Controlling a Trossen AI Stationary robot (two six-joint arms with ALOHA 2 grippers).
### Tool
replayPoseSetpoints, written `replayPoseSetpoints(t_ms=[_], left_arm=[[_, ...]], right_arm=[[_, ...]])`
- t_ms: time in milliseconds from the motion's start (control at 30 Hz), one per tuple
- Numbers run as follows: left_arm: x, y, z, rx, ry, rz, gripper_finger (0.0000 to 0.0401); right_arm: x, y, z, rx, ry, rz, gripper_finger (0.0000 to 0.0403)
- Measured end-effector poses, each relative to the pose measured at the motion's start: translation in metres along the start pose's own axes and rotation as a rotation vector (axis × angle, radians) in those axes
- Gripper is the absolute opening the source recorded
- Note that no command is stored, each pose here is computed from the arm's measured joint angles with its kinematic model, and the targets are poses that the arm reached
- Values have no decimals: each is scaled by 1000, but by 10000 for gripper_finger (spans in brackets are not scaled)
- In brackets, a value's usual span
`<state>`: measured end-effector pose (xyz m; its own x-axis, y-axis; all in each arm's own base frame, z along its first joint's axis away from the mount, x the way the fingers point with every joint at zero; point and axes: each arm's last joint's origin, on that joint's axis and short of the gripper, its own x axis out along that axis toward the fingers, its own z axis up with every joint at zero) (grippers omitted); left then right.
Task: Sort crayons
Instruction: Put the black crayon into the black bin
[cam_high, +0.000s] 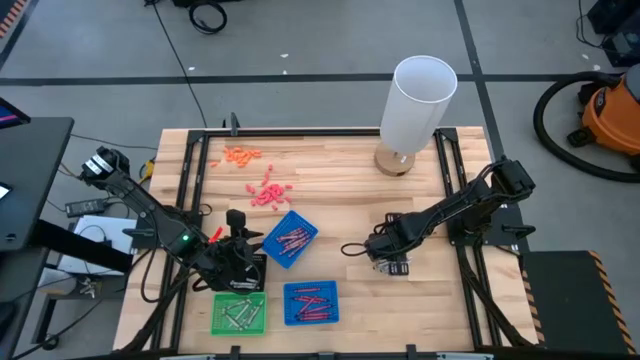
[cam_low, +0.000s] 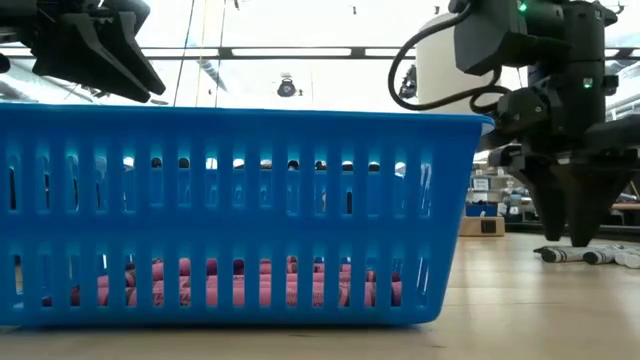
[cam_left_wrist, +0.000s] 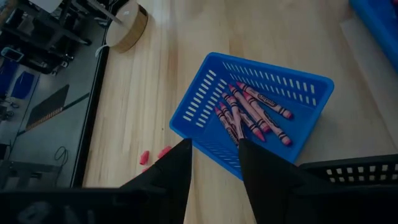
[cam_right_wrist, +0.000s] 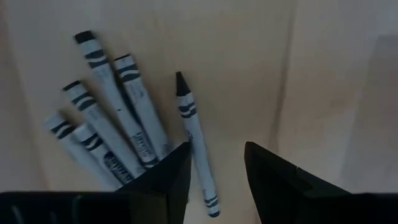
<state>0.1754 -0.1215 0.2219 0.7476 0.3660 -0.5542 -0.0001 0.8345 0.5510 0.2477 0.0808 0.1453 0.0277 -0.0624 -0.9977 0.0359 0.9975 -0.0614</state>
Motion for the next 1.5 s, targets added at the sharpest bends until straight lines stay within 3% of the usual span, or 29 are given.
replayPoseSetpoints(t_ms=[200, 833, 1167, 1300, 1500], left_arm=[[0, 0, 0, 0, 0, 0, 144], [0, 0, 0, -2, 0, 0, 144], [0, 0, 0, -2, 0, -2, 144], [0, 0, 1, -11, -6, -5, 144], [0, 0, 2, -20, -11, -6, 144]], right_arm=[[0, -3, 0, -5, -19, -65, 157], [-3, -2, 2, 50, -39, -18, 157], [14, -6, -8, 82, -48, 2, 156], [15, -6, -8, 52, -52, 3, 137], [15, -8, -7, 39, -50, 18, 76]])
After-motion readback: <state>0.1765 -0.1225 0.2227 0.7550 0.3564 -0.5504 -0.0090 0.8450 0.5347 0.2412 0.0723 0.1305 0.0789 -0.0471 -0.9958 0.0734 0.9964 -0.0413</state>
